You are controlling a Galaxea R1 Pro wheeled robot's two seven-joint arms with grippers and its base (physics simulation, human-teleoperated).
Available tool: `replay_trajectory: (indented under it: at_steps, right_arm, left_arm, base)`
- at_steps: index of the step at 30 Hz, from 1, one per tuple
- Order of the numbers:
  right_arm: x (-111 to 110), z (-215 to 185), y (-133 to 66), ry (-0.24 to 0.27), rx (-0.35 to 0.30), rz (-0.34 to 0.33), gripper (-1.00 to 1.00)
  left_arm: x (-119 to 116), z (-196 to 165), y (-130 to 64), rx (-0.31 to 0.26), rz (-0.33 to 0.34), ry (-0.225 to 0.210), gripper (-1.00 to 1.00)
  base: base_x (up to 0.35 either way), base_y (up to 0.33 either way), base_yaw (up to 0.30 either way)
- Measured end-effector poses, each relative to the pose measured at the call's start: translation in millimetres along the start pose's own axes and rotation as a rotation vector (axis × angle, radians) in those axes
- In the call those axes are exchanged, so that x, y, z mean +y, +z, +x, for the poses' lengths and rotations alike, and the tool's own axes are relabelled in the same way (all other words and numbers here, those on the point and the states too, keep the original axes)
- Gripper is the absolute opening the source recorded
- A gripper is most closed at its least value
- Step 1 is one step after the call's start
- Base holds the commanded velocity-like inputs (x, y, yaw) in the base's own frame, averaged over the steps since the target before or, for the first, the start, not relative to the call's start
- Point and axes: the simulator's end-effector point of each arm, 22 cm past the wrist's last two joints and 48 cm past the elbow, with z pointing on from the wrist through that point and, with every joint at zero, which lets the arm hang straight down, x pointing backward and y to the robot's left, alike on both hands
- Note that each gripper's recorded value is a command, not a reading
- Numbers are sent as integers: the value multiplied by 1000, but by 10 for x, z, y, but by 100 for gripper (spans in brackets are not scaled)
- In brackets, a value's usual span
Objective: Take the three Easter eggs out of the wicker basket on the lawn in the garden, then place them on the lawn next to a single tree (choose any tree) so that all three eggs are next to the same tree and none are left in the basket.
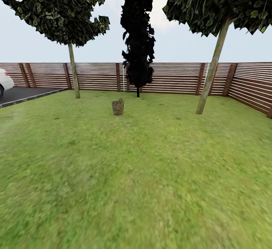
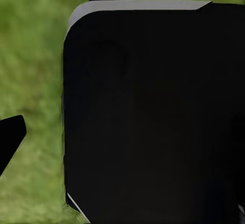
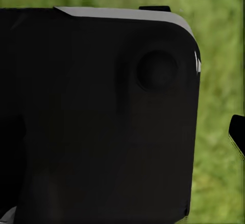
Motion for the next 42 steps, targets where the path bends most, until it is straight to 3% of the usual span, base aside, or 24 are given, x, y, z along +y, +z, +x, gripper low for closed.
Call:
replay_trajectory:
  at_steps: [3,9,42]
  right_arm:
    - [0,-2,0,0,0,0,100]
    - [0,-1,0,0,0,0,100]
    - [0,-3,0,0,0,0,100]
  left_arm:
    - [142,-17,-1,-3,-16,0,100]
    - [204,-28,-2,-4,-23,0,100]
    - [217,-25,-2,-4,-25,0,100]
  base:
    - [341,0,0]
    - [341,0,0]
    - [341,11,0]
